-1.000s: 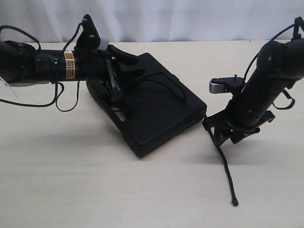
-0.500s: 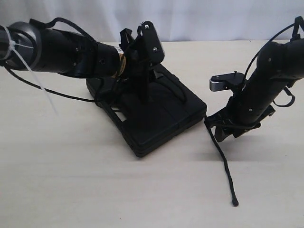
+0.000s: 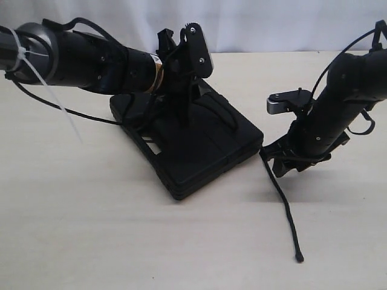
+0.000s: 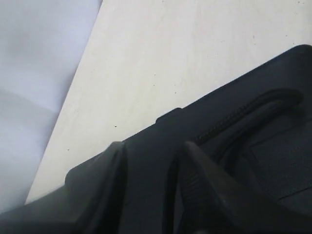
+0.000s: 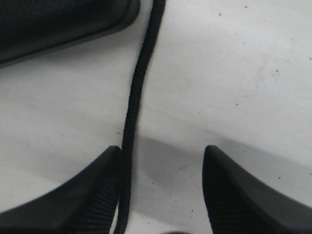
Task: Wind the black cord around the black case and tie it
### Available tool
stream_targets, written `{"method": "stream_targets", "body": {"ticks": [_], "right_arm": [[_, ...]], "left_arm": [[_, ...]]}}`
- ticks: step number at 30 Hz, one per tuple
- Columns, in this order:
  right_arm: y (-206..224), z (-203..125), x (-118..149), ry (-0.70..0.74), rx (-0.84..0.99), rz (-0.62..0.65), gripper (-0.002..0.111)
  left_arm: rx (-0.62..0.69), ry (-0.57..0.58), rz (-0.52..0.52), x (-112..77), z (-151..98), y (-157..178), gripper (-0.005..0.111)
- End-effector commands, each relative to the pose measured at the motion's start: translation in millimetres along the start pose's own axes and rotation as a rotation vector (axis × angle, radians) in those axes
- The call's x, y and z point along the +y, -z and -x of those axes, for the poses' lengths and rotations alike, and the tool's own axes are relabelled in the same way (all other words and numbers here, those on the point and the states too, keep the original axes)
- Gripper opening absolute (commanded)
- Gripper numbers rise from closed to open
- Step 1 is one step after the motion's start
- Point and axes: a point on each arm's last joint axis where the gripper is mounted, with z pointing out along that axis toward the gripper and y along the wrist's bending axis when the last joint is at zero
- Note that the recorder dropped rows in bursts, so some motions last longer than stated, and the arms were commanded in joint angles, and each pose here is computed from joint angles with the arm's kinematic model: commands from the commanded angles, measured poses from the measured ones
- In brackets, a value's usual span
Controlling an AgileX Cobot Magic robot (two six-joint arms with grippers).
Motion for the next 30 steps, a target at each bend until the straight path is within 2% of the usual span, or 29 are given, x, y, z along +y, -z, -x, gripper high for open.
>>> {"method": "stream_targets", "body": {"ticks": [1,11,21,23,26,27,30], "right_arm": [[0,0,-1,0.009,-0.001,-0.006,0.049],[0,1,-1,0.009,-0.013,-0.008,0.049],[0,0,-1,0.001,-0.005,-0.001,0.049],[0,1,-1,0.001,-0.018,-0.004,0.049],[0,1,-1,-0.001,-0.020,-0.004,0.049],[0,1,-1,-0.001,-0.018,-0.004,0.049],[0,-1,0,-0.003,0.002,0.002,0.049]], "left_arm": [[-0.001,-0.037,-0.045,-7.6,-5,-9,0.036],[0.003,-0.144,-0.069,-12.9,-11,-17,0.036],[-0.025,-0.058,-0.022,0.1,-6,-41,0.036],[-0.029,-0.071,-0.024,-0.1,-5,-41,0.030],[-0.025,-0.082,-0.022,0.1,-6,-41,0.013],[-0.018,-0.080,-0.019,0.9,-8,-42,0.002],[0.012,-0.077,-0.005,1.6,-12,-43,0.000]]}}
